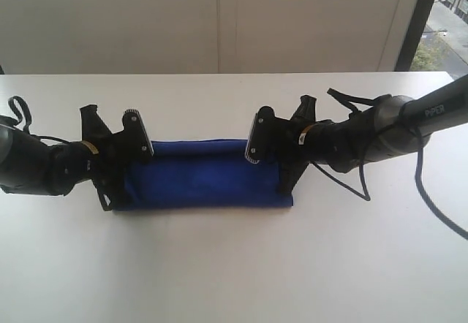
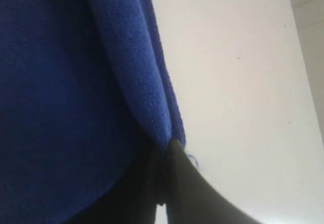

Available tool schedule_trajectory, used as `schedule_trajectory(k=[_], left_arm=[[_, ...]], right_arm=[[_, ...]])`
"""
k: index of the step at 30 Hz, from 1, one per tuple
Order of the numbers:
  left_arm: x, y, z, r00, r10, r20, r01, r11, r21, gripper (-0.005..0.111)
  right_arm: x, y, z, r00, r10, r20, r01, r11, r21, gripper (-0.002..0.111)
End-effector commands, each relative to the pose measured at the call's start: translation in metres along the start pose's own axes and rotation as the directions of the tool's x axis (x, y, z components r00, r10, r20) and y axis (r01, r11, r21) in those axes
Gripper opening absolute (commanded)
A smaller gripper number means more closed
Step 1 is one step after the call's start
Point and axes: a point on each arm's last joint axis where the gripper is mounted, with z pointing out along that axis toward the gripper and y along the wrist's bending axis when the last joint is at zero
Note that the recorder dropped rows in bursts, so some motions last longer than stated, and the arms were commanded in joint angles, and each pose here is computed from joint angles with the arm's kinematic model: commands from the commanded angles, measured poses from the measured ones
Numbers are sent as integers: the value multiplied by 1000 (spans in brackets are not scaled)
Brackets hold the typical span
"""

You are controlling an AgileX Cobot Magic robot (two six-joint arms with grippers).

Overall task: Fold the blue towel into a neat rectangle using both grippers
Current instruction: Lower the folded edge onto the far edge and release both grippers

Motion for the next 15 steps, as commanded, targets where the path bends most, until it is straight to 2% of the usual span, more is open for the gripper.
schedule_trajectory(k=[1, 4, 5, 8, 13, 15], left_arm=[[3, -1, 4, 1000, -17, -11, 17, 1000, 5, 31], [2, 1, 4, 1000, -16, -4, 16, 1000, -17, 56], [2, 2, 4, 1000, -8, 0, 8, 1000, -28, 62], [2, 8, 3, 999, 43, -13, -44, 996, -80, 73], [3, 24, -4, 998, 35, -51, -45, 978, -204, 74], [1, 29, -8, 999, 20, -49, -30, 975, -221, 74]], right_arm=[[6, -6, 1, 999, 33, 2, -33, 999, 33, 20], [6, -7, 1, 999, 34, 0, -34, 999, 34, 46], [6, -7, 1, 999, 34, 2, -34, 999, 38, 58], [5, -9, 0, 999, 34, 8, -34, 998, 46, 74], [-5, -25, -14, 998, 30, 53, -36, 993, 112, 77], [-10, -33, -22, 997, 27, 73, -37, 989, 141, 77]])
